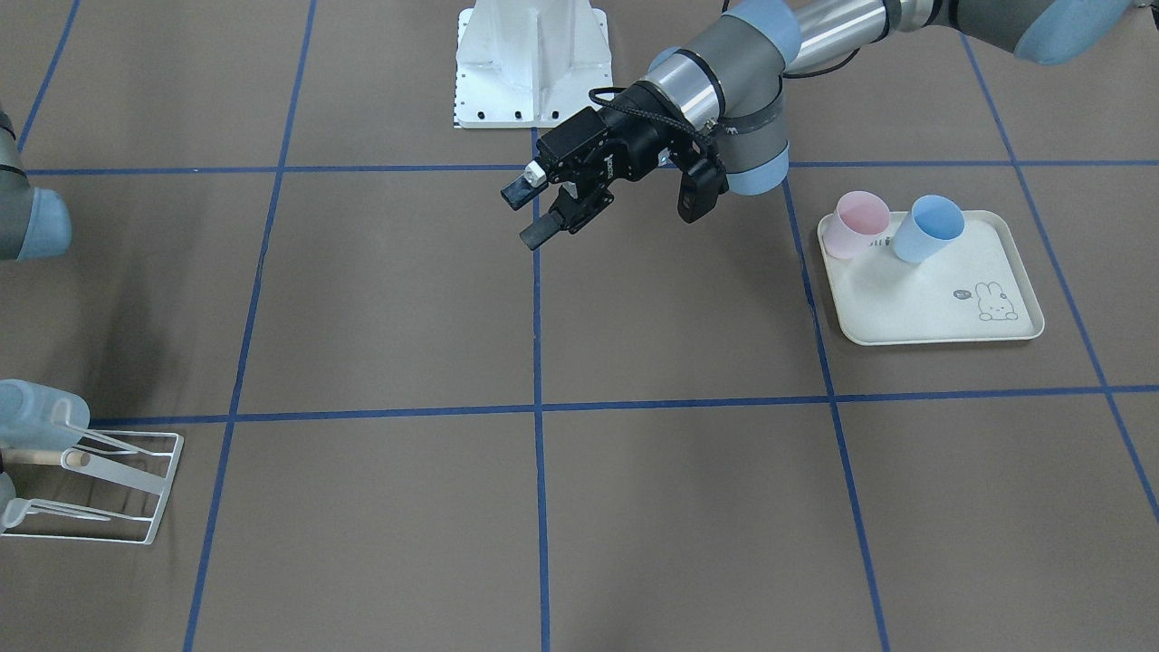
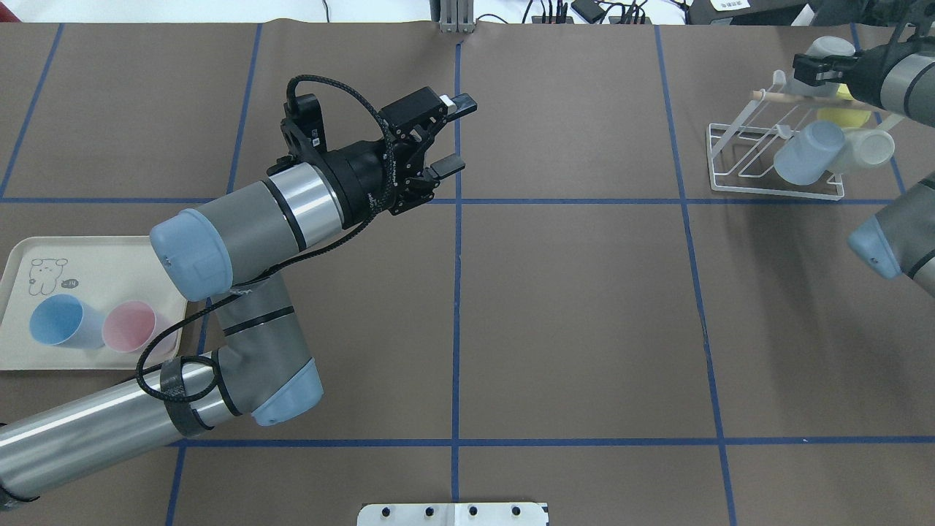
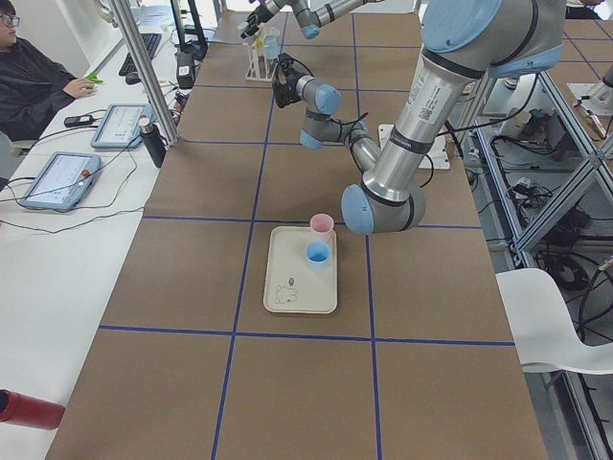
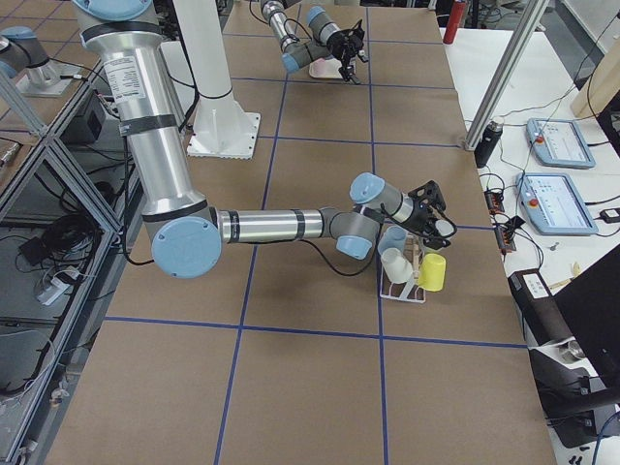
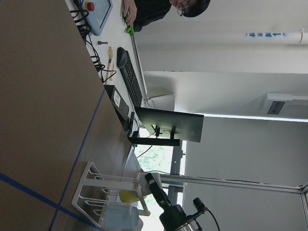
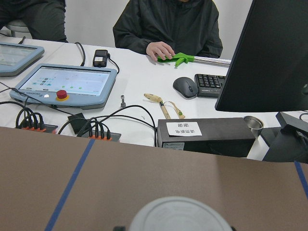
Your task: Transfer IKEA cup to right arm and place on rack
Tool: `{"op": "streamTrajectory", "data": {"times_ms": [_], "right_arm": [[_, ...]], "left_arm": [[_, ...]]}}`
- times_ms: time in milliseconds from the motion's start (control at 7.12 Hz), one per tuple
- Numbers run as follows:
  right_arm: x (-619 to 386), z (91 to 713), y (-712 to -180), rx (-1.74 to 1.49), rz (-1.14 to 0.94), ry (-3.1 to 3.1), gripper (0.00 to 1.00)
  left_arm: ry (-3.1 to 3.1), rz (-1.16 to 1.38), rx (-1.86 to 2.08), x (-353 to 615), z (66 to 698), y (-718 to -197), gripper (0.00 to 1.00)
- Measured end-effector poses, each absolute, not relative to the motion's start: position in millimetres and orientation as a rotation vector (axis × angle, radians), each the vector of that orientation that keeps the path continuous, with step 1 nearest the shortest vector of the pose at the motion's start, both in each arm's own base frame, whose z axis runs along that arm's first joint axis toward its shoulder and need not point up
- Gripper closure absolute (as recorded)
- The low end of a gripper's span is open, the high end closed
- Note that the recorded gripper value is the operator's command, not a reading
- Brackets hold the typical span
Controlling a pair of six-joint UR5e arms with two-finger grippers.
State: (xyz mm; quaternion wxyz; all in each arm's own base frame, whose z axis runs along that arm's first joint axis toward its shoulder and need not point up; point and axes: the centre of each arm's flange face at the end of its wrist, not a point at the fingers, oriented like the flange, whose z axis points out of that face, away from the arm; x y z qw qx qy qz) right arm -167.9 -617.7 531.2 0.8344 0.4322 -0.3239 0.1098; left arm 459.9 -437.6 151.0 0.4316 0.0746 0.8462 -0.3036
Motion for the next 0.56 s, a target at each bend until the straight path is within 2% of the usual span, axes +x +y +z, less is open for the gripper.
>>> {"op": "streamTrajectory", "data": {"times_ms": [562], "right_arm": [[-162.8,542.2,-610.8,0.915,0.216,-0.657,1.0]], "left_arm": [[2.113,-0.755,0.182,460.8,149.7,-435.9,0.0]]}}
